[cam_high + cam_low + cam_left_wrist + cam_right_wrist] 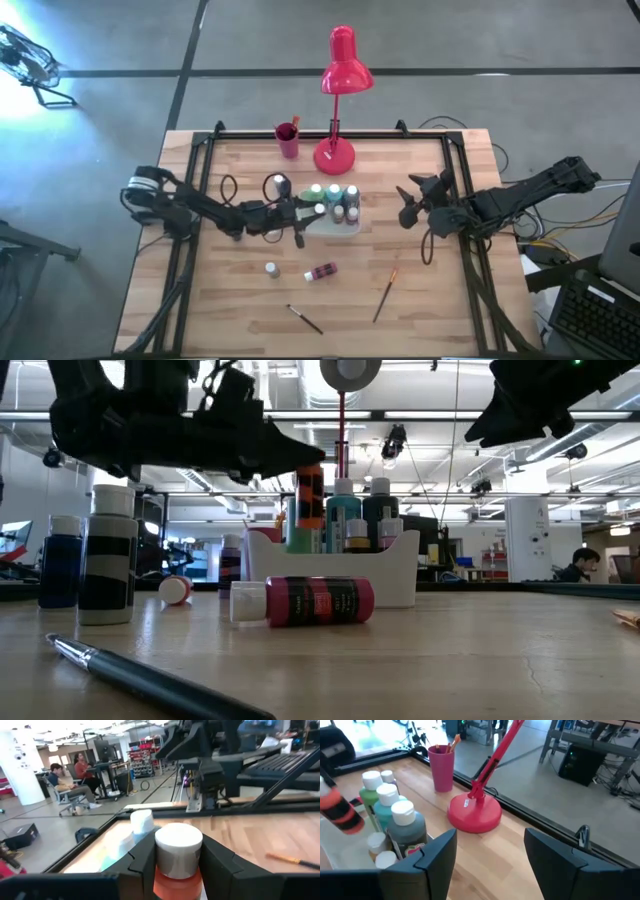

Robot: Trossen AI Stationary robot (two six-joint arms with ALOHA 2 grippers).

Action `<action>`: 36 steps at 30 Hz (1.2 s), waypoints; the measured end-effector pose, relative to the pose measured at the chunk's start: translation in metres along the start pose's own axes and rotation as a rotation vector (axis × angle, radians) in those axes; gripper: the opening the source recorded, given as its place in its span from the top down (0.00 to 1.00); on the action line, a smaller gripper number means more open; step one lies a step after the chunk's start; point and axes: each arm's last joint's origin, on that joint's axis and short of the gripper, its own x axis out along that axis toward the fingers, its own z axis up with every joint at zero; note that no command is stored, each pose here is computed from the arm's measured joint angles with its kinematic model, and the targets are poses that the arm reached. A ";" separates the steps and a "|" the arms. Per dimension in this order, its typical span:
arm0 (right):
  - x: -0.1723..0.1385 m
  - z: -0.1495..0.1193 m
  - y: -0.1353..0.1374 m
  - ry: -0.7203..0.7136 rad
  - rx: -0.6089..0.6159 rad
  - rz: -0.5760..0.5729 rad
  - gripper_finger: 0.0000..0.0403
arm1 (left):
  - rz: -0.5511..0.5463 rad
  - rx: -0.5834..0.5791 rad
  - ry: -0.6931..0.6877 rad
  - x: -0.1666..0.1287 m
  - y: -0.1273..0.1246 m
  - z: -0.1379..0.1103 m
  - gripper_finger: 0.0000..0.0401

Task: Pick & Place Paint Supplies
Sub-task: Put the orange paint bottle into the white bin

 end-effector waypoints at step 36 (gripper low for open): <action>0.002 -0.008 -0.001 0.010 0.001 -0.007 0.44 | -0.001 -0.076 0.071 0.029 0.013 -0.070 0.70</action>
